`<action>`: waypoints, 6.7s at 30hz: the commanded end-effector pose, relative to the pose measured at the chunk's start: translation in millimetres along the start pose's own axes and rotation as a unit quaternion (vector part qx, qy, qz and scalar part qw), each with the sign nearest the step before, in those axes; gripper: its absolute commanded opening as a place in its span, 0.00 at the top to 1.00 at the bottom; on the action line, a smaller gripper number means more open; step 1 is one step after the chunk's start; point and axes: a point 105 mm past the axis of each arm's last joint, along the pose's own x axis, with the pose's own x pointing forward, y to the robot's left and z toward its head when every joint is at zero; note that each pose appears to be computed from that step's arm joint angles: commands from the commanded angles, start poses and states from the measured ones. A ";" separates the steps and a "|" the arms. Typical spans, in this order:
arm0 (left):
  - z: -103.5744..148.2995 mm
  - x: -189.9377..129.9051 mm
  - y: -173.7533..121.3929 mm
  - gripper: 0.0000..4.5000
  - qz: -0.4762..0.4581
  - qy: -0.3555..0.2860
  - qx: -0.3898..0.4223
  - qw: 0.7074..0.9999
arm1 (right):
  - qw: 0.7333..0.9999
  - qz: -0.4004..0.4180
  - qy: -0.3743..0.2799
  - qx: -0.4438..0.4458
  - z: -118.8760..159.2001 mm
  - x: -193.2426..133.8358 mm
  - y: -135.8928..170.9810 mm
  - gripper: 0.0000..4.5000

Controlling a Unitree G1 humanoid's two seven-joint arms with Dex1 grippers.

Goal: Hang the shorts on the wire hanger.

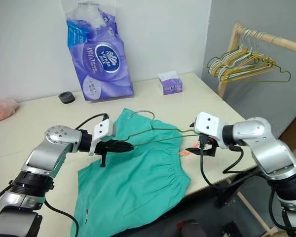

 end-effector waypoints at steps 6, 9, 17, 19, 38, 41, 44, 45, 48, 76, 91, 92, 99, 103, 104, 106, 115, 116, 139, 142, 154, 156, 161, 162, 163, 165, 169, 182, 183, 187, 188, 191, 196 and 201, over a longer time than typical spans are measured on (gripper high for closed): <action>5.6 -1.5 0.1 1.00 -0.003 0.009 0.024 1.000 | 0.998 0.034 0.049 0.005 -12.3 11.1 -4.8 0.09; 4.0 -1.2 -0.3 1.00 -0.002 0.011 0.026 1.000 | 0.997 0.057 0.060 0.003 -14.6 10.4 0.3 0.27; 0.0 0.2 -2.0 1.00 -0.004 0.014 0.033 0.999 | 0.995 0.086 0.050 -0.007 -7.7 14.2 10.6 0.90; -0.9 1.3 -3.3 1.00 -0.006 0.013 0.034 0.999 | 0.994 0.095 0.049 -0.007 -6.4 15.2 15.1 1.00; 2.0 -46.4 81.9 0.39 0.287 -0.095 -0.038 0.953 | 0.983 0.034 0.038 0.176 -38.3 -7.5 23.4 1.00; -1.6 -58.2 87.4 0.39 0.309 -0.111 -0.062 0.942 | 0.973 0.006 0.031 0.230 -45.6 -16.1 27.2 1.00; -3.8 -56.1 76.0 0.39 0.272 -0.122 -0.086 0.951 | 0.957 -0.021 0.027 0.288 -55.1 -29.3 34.0 1.00; -4.1 -53.7 68.9 0.39 0.249 -0.122 -0.090 0.956 | 0.951 -0.030 0.028 0.305 -58.8 -34.1 36.7 1.00; -4.8 -42.0 37.7 0.39 0.151 -0.110 -0.095 0.978 | 0.923 -0.062 0.044 0.378 -82.3 -57.0 53.7 1.00; 0.1 -30.2 21.5 0.39 0.094 -0.080 -0.093 0.988 | 0.868 0.016 0.109 0.484 -117.9 -80.2 118.4 1.00; 0.1 -36.7 33.1 0.39 0.135 -0.084 -0.088 0.983 | 0.858 0.051 0.089 0.503 -112.0 -62.5 81.2 1.00; 0.1 -37.6 34.8 0.39 0.141 -0.084 -0.087 0.983 | 0.859 0.057 0.093 0.500 -111.6 -61.6 79.6 1.00; -0.5 -40.0 38.7 0.39 0.159 -0.087 -0.086 0.980 | 0.855 0.096 0.117 0.496 -110.5 -43.0 80.0 1.00; -2.6 -42.3 37.6 0.39 0.167 -0.087 -0.087 0.978 | 0.850 0.103 0.118 0.504 -108.6 -34.8 78.0 1.00; -2.8 -42.6 37.5 0.39 0.170 -0.088 -0.088 0.978 | 0.848 0.099 0.112 0.509 -107.1 -30.8 74.3 1.00; -1.9 -42.7 36.9 0.39 0.171 -0.093 -0.089 0.977 | 0.843 0.101 0.096 0.520 -100.9 -23.4 69.2 1.00; 7.9 -47.4 48.6 0.39 0.209 -0.123 -0.086 0.966 | 0.841 0.081 0.050 0.533 -76.6 19.5 45.0 1.00; 10.4 -50.2 52.9 0.39 0.221 -0.130 -0.086 0.963 | 0.852 0.069 0.041 0.517 -70.8 23.1 39.1 1.00; 55.6 -67.0 59.0 0.01 0.093 -0.021 0.148 0.984 | 0.999 0.022 0.002 0.050 -5.9 35.6 36.4 1.00; 50.6 -57.6 55.9 0.01 0.066 -0.003 0.172 0.983 | 0.999 0.025 -0.001 0.025 -2.7 35.6 37.2 1.00; 19.0 -37.8 24.2 0.01 -0.046 0.033 0.146 0.988 | 1.000 0.021 -0.019 -0.013 6.7 34.0 36.6 1.00; 17.3 -36.1 26.9 0.01 -0.040 0.034 0.142 0.989 | 0.999 0.020 -0.023 -0.015 7.9 33.5 36.4 1.00; 16.1 -29.9 32.3 0.21 -0.029 0.021 0.120 0.992 | 0.999 0.023 -0.038 -0.025 14.2 31.9 37.5 1.00; 15.9 -29.4 32.4 0.28 -0.029 0.021 0.119 0.992 | 0.999 0.024 -0.039 -0.027 14.9 31.7 37.6 1.00; 16.0 -28.7 32.3 0.34 -0.029 0.019 0.116 0.993 | 0.998 0.024 -0.040 -0.028 15.5 31.4 37.6 1.00; 17.4 -26.6 31.9 0.48 -0.028 0.013 0.114 0.993 | 0.998 0.028 -0.044 -0.034 17.4 30.5 38.7 1.00; 18.8 -22.9 29.5 0.76 -0.030 0.008 0.112 0.993 | 0.997 0.028 -0.050 -0.041 20.8 30.0 39.3 1.00; 15.3 -20.4 27.7 1.00 -0.016 0.006 0.094 0.995 | 0.991 0.032 0.011 -0.130 -11.2 -0.7 16.9 0.83; 15.0 -20.5 28.9 1.00 -0.009 0.004 0.091 0.996 | 0.990 0.018 0.033 -0.133 -21.3 -9.0 8.1 0.76; 13.6 -20.8 32.3 1.00 0.010 -0.001 0.085 0.996 | 0.992 -0.030 0.076 -0.097 -48.2 -33.3 -9.0 0.45; 13.6 -21.2 34.2 1.00 0.020 -0.004 0.083 0.996 | 0.994 -0.045 0.078 -0.064 -55.4 -40.8 -8.9 0.37; 14.1 -22.8 40.2 1.00 0.048 -0.013 0.079 0.996 | 0.996 -0.059 0.031 0.056 -59.3 -47.3 10.9 0.15; 19.4 -25.3 49.3 1.00 0.081 -0.039 0.059 0.994 | 0.972 -0.076 -0.079 0.207 -40.7 -26.1 55.3 0.00; 20.5 -25.1 49.3 1.00 0.082 -0.043 0.056 0.994 | 0.950 -0.098 -0.105 0.278 -27.8 -0.7 68.0 0.00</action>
